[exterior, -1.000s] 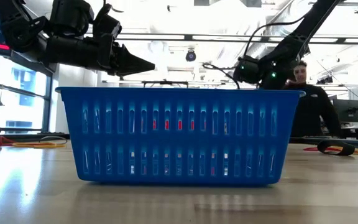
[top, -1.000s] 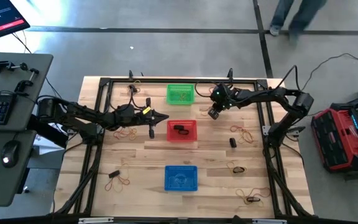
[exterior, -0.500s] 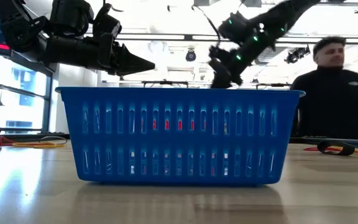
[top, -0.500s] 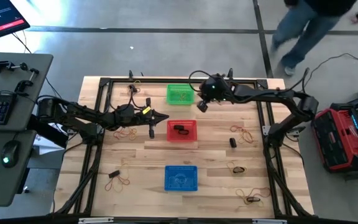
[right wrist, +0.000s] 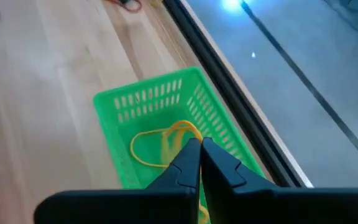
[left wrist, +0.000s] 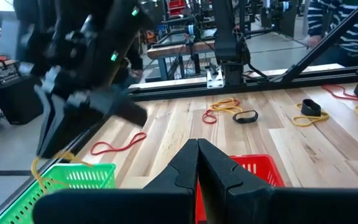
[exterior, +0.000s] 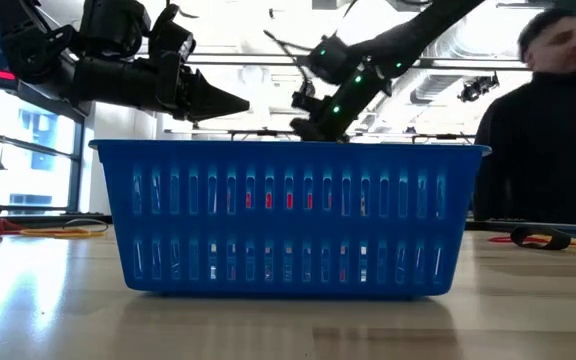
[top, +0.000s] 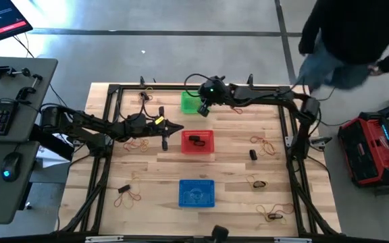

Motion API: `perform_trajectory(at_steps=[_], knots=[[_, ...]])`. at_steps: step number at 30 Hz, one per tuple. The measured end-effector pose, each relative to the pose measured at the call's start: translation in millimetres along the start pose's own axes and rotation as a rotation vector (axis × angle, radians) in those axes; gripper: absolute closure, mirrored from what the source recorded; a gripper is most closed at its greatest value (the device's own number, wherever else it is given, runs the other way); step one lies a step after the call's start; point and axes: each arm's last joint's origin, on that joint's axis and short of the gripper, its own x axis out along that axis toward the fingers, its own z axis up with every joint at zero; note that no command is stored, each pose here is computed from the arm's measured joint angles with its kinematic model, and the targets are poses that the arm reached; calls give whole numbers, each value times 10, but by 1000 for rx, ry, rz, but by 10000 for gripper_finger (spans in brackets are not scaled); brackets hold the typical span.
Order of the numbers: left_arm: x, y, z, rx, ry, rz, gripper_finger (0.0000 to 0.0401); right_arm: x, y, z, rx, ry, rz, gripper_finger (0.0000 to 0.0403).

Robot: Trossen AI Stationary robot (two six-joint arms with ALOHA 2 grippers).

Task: Sort rubber bands into baskets
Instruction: Put the yellow rubber band into the green bin, then put the red rubber band into the blue bin

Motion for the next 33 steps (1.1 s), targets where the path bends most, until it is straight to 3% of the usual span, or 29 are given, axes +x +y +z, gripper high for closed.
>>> perform_trajectory(at_steps=[7,18,20,25,33], knots=[[0,1,0,0,0,1,401,100,-19,-12,13,78,4,391],[-1,2,-2,-6,1,3,401,17,26,34,-19,66,11,299],[-1,1,-3,-9,2,3,401,4,45,40,-26,65,15,311],[-3,1,-6,-8,9,2,401,-7,156,31,-78,67,36,392],[-120,19,70,-7,64,1,401,-318,358,27,-99,-69,38,400]])
